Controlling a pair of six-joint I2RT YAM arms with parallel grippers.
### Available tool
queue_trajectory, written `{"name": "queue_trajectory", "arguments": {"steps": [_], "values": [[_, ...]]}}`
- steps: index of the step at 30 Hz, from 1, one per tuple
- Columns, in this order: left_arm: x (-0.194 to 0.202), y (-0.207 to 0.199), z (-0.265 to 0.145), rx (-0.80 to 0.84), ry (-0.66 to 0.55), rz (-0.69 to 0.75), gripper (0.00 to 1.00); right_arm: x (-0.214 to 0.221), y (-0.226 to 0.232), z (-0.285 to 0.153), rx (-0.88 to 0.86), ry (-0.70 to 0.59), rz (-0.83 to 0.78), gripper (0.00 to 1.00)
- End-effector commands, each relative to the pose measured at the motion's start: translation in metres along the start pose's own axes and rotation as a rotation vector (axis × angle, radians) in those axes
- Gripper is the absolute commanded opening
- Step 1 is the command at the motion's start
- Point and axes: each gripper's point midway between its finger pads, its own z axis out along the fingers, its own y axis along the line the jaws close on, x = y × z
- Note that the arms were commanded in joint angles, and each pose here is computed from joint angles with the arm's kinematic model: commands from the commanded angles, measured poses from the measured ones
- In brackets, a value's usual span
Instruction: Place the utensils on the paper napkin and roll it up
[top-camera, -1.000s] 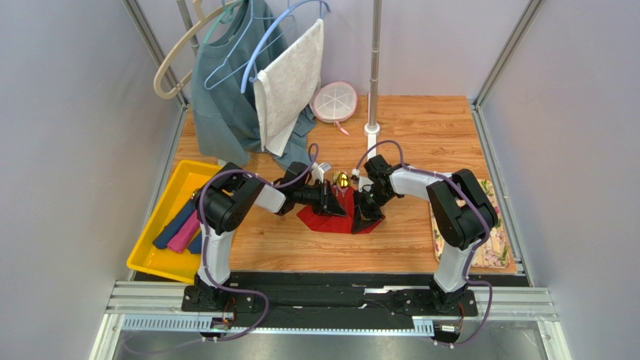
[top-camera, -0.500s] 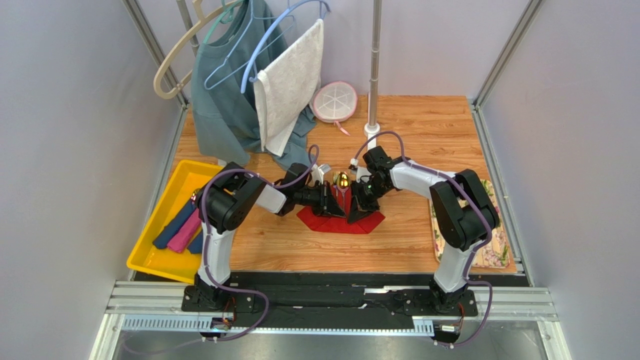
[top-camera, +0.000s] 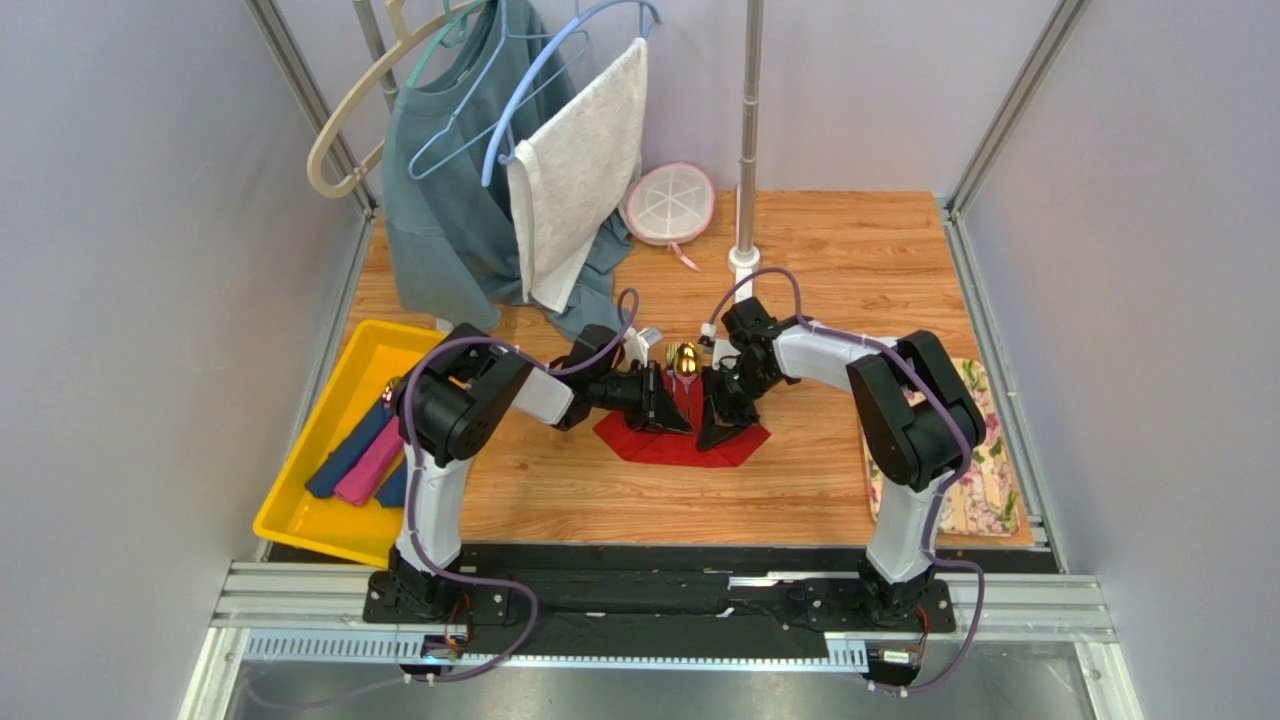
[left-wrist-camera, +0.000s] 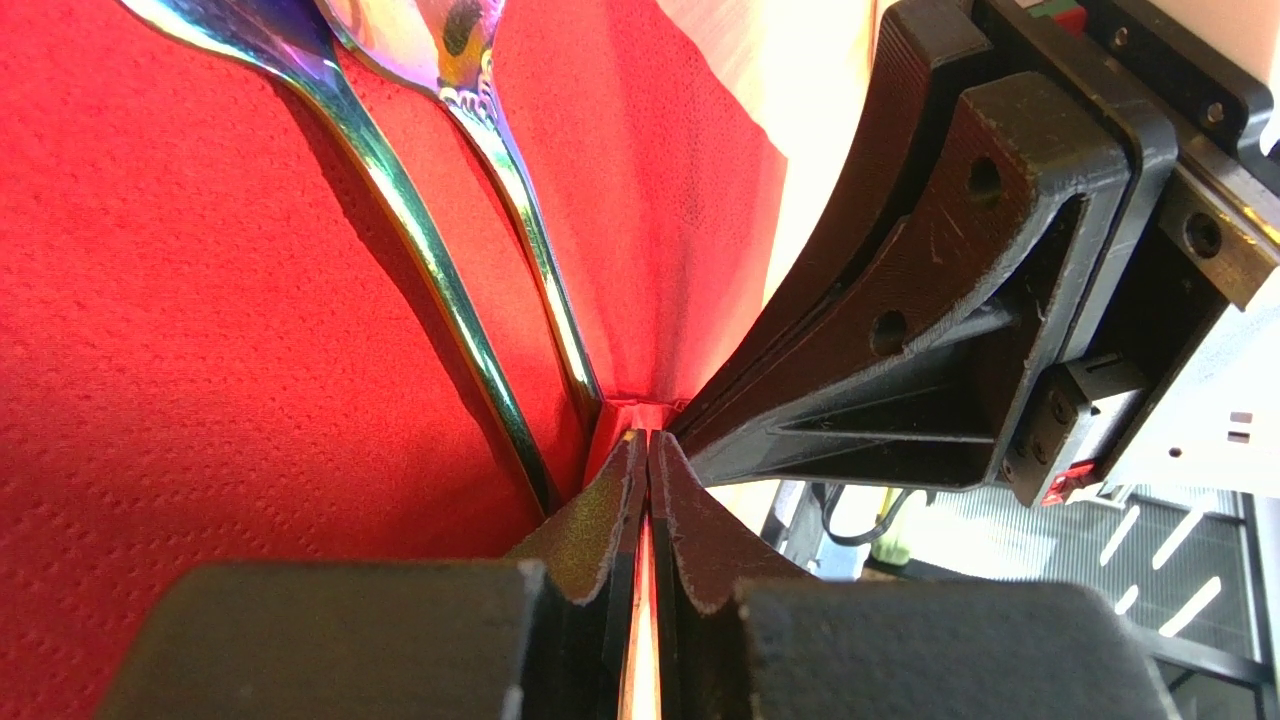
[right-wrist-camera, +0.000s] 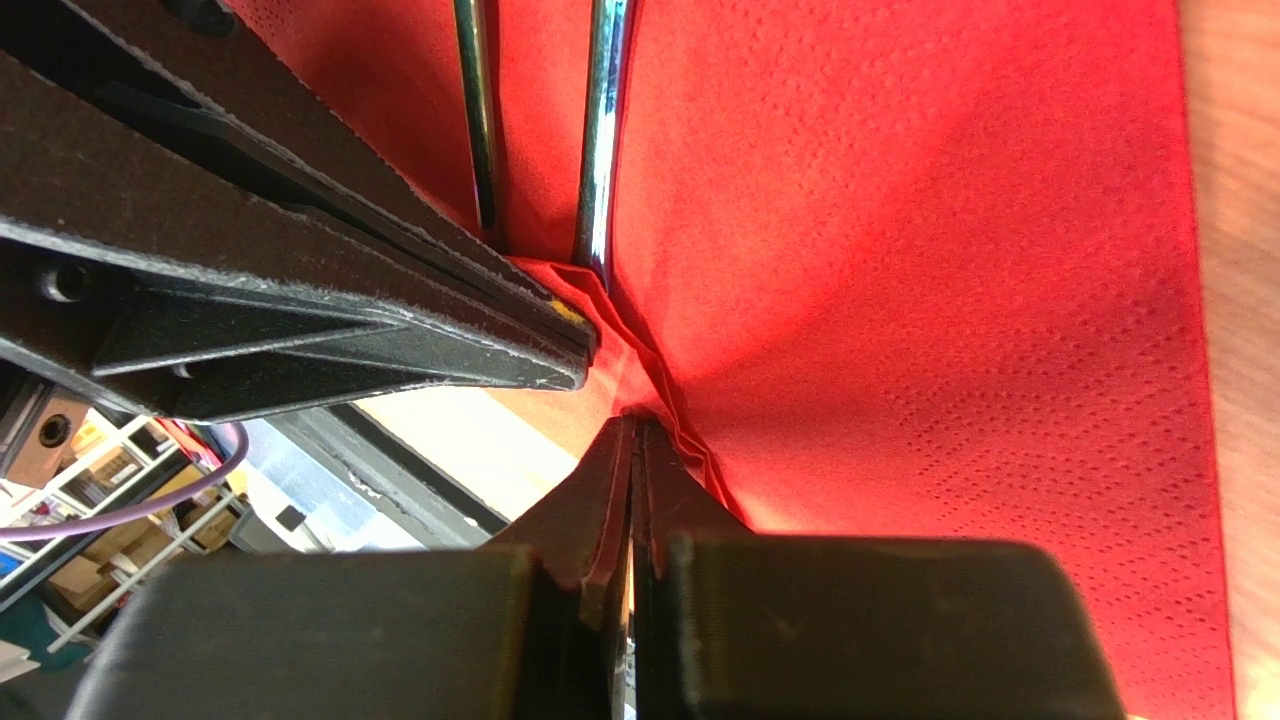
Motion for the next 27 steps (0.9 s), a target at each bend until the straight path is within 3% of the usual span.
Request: {"name": "queue_trajectory", "arguments": {"steps": [1,4,10,11,13,16,17,19,20,27], "values": [[-0.009,0.003,0.002,-0.008,-0.016,0.026,0.09,-0.011,-0.006,-0.002,0.064,-0.054,-0.035,0.00],[-0.009,0.005,0.002,-0.014,-0.016,0.023,0.09,-0.012,0.003,-0.017,0.044,-0.070,-0.049,0.01],[-0.009,0.005,0.002,-0.014,-0.016,0.025,0.09,-0.015,-0.009,-0.051,0.058,-0.085,-0.024,0.16],[-0.008,0.006,0.002,-0.014,-0.015,0.023,0.09,-0.013,-0.012,-0.055,0.064,-0.080,-0.013,0.27],[-0.008,0.006,0.002,-0.015,-0.016,0.025,0.09,-0.013,-0.024,-0.062,0.100,-0.083,0.000,0.36],[-0.008,0.006,0.002,-0.018,-0.016,0.023,0.09,-0.010,-0.040,-0.069,0.166,-0.082,0.018,0.62],[-0.009,0.006,0.002,-0.017,-0.019,0.024,0.09,-0.008,-0.043,-0.070,0.181,-0.076,0.027,0.77],[-0.010,0.006,0.002,-0.018,-0.022,0.024,0.09,-0.006,-0.052,-0.070,0.216,-0.074,0.036,0.96],[-0.009,0.007,0.002,-0.017,-0.018,0.025,0.09,-0.006,-0.055,-0.070,0.229,-0.075,0.042,1.00],[-0.010,0.007,0.003,-0.019,-0.019,0.022,0.09,-0.006,-0.063,-0.055,0.235,-0.045,0.091,1.00]]}}
